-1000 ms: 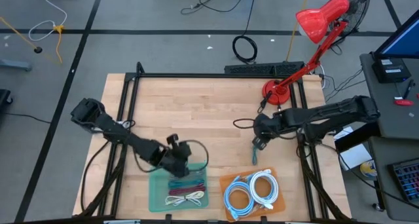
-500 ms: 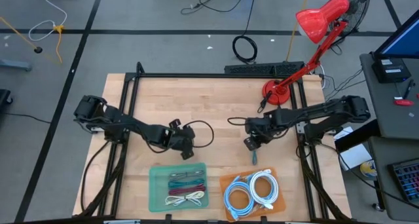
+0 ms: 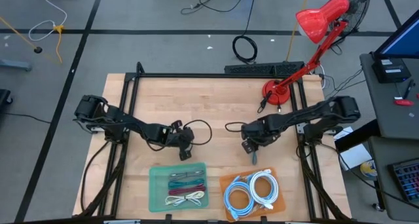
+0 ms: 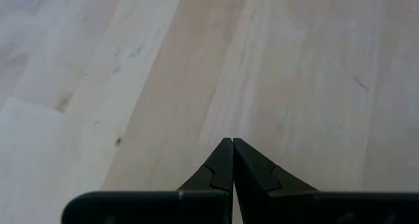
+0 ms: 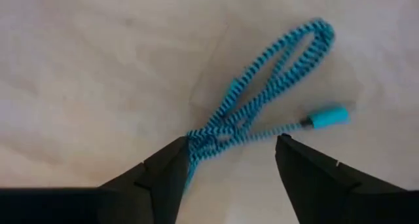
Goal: Pick & Place USB Port
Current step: Put the blue charger cable into the green bin
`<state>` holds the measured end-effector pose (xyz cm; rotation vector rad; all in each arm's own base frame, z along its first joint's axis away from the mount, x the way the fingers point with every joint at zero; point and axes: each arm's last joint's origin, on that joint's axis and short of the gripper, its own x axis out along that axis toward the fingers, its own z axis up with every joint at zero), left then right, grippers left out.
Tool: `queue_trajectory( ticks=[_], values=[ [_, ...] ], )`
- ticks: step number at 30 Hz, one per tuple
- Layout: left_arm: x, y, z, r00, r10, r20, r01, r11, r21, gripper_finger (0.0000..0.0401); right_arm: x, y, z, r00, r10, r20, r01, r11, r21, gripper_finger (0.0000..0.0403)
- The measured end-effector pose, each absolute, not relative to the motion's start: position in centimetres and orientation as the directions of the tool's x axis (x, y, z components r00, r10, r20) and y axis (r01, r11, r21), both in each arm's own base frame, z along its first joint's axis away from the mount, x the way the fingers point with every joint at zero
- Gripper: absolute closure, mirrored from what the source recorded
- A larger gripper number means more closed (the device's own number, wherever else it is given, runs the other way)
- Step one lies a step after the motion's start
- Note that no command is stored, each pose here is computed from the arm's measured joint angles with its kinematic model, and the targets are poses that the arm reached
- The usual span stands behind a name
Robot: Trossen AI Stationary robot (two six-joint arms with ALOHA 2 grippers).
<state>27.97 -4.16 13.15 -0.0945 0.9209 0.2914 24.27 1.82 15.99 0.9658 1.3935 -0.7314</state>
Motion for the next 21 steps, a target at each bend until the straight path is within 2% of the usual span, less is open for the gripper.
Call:
queue_trajectory(
  ticks=[5,8,12,16,19,21],
  values=[
    [28.1,-4.2,13.2,0.58,0.184,-0.793,-0.265,0.964,0.029,0.0394,24.6,0.9,15.9,0.1,-0.013,-0.995,0.883,0.461,0.083,0.0216],
    [28.1,-4.2,13.2,0.579,0.183,-0.795,-0.268,0.963,0.027,0.0394,24.6,0.5,15.8,0.095,-0.049,-0.994,0.883,0.464,0.062,0.0247],
    [28.1,-4.2,13.2,0.583,0.182,-0.792,-0.274,0.962,0.02,0.0394,24.5,0.3,15.7,0.092,-0.05,-0.994,0.871,0.488,0.056,0.0317],
    [28.2,-4.3,13.3,0.595,0.178,-0.784,-0.279,0.96,0.007,0.0394,24.6,0.2,15.1,0.142,-0.052,-0.989,0.85,0.518,0.095,0.0391],
    [28.3,-4.3,13.3,0.6,0.177,-0.78,-0.279,0.96,0.004,0.0394,25.1,0.0,15.1,0.207,-0.102,-0.973,0.83,0.544,0.119,0.0393],
    [28.4,-4.3,13.5,0.615,0.18,-0.768,-0.283,0.959,-0.001,0.0394,26.0,-0.1,15.3,0.295,-0.135,-0.946,0.788,0.595,0.161,0.0398]
  ],
)
